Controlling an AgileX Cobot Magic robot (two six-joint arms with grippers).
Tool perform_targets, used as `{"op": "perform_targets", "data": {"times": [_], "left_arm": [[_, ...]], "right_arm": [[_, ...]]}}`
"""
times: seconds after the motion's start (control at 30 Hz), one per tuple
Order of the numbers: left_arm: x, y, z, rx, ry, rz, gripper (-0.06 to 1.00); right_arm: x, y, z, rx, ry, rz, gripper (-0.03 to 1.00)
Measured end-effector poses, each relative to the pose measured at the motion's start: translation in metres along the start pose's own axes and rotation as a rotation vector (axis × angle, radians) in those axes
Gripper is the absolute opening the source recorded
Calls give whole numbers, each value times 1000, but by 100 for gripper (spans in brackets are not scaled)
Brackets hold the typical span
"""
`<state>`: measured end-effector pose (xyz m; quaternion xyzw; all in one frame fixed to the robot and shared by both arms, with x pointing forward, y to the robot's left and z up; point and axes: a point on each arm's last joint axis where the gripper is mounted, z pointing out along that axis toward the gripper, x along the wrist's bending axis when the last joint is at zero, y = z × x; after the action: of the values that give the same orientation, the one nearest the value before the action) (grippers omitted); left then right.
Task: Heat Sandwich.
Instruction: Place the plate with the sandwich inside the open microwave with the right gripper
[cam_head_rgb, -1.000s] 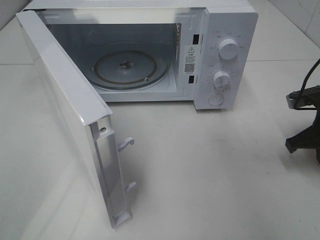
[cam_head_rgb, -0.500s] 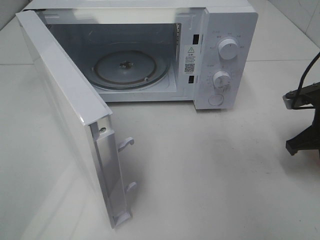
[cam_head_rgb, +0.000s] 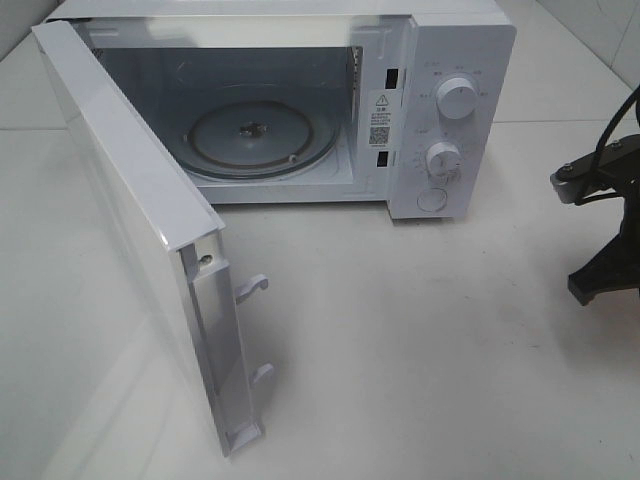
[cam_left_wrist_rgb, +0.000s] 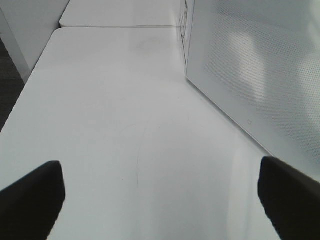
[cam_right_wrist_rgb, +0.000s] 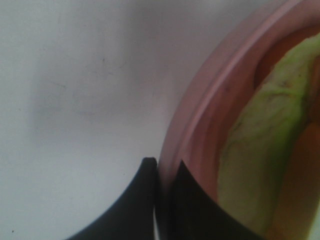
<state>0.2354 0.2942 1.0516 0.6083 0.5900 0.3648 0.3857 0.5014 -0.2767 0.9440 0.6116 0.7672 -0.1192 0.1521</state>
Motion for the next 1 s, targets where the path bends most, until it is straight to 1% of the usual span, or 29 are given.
{"op": "perform_targets", "data": {"times": [0.17, 0.37, 0.73, 0.83, 1.0], "left_arm": [[0, 0, 0, 0, 0, 0, 99], [0, 0, 0, 0, 0, 0, 99], [0, 0, 0, 0, 0, 0, 99], [0, 0, 0, 0, 0, 0, 99], [0, 0, 0, 0, 0, 0, 99]], "right_arm": [[5, -9, -8, -6, -4, -22, 4], [17, -19, -15, -8, -11, -75, 4], [34, -27, -35, -45, -27, -155, 4], [44, -30, -43, -69, -30, -200, 4], [54, -32, -47, -75, -37, -245, 4]]}}
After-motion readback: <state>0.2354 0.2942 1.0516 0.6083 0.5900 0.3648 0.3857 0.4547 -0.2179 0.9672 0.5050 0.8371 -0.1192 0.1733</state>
